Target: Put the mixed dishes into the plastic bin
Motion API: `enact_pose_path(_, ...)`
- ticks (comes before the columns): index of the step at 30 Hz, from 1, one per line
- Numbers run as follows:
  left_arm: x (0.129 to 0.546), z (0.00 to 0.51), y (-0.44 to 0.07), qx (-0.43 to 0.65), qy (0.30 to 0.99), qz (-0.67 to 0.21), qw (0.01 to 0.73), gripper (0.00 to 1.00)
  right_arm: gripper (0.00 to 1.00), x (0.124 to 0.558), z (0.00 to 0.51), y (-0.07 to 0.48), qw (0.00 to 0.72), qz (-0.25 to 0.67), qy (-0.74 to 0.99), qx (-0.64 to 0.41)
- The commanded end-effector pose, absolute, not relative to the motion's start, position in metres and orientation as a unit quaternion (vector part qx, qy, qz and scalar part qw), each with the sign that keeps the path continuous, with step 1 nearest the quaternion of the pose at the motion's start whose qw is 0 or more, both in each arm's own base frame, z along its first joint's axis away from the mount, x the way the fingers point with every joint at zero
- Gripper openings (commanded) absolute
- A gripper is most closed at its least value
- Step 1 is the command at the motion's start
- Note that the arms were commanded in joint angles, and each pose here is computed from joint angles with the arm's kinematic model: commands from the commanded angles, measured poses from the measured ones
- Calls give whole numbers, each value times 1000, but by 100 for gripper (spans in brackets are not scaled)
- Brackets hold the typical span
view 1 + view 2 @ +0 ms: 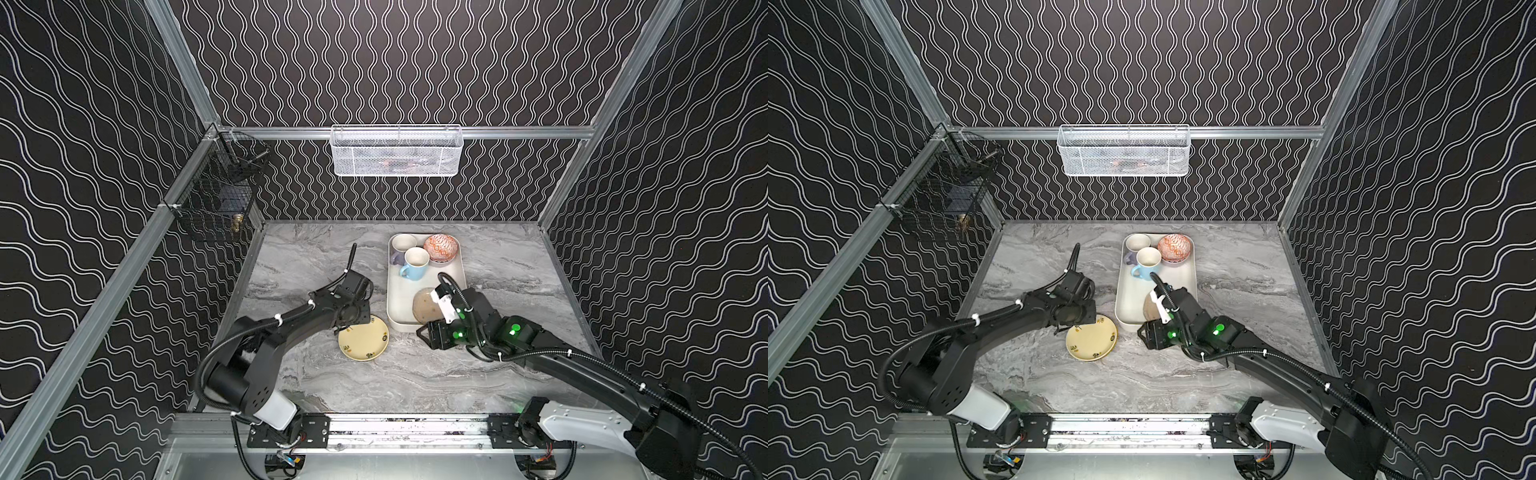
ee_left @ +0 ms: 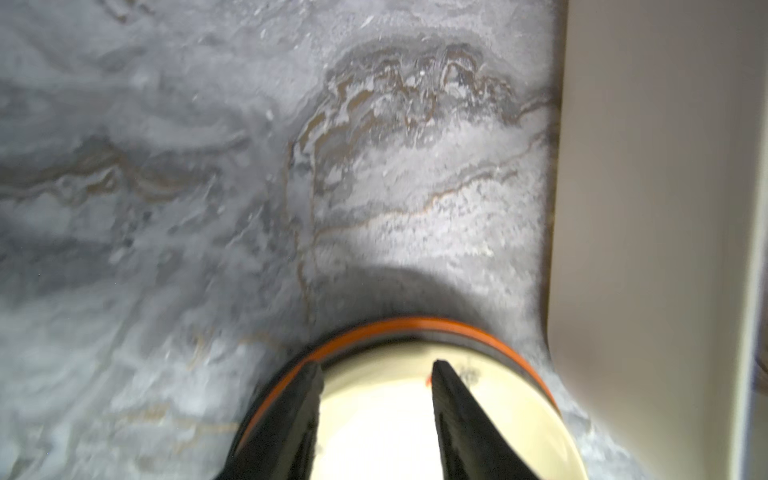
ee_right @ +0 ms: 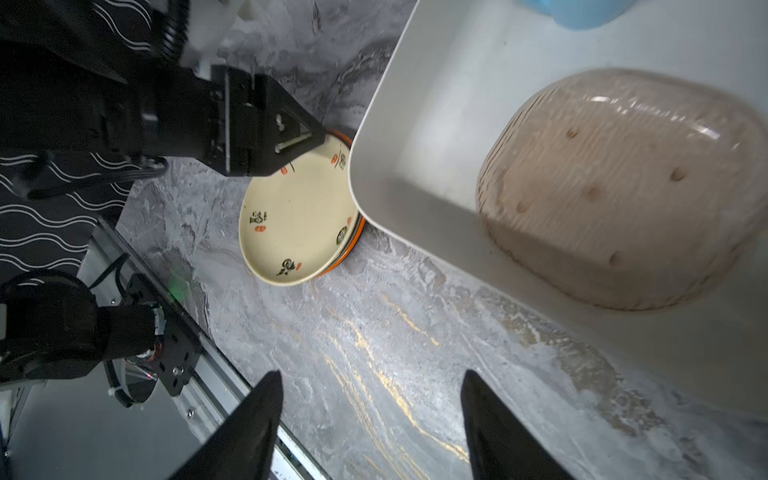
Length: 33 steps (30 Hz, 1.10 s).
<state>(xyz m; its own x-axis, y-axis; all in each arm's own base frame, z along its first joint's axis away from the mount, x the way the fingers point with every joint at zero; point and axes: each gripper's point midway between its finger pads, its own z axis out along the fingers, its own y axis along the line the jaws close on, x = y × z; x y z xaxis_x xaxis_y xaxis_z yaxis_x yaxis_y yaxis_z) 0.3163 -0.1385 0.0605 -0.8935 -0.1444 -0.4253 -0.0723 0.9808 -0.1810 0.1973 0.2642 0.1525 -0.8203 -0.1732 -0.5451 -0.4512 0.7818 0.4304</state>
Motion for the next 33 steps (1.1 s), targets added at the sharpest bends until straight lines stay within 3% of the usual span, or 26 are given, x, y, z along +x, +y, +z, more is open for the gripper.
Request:
enact_pose_path(1, 306, 71, -131, -75, 965, -79, 237, 49, 63, 196, 151, 277, 251, 301, 908, -149)
enact_pose_path(11, 272, 76, -101, -130, 957, -65, 252, 62, 49, 192, 138, 328, 207, 347, 900, -166)
enact_pose_path(16, 266, 69, -106, -156, 950, -106, 247, 66, 44, 195, 127, 342, 189, 343, 904, -169)
enact_pose_path(33, 258, 69, -101, -208, 929, -198, 233, 70, 27, 208, 83, 365, 156, 319, 919, -173)
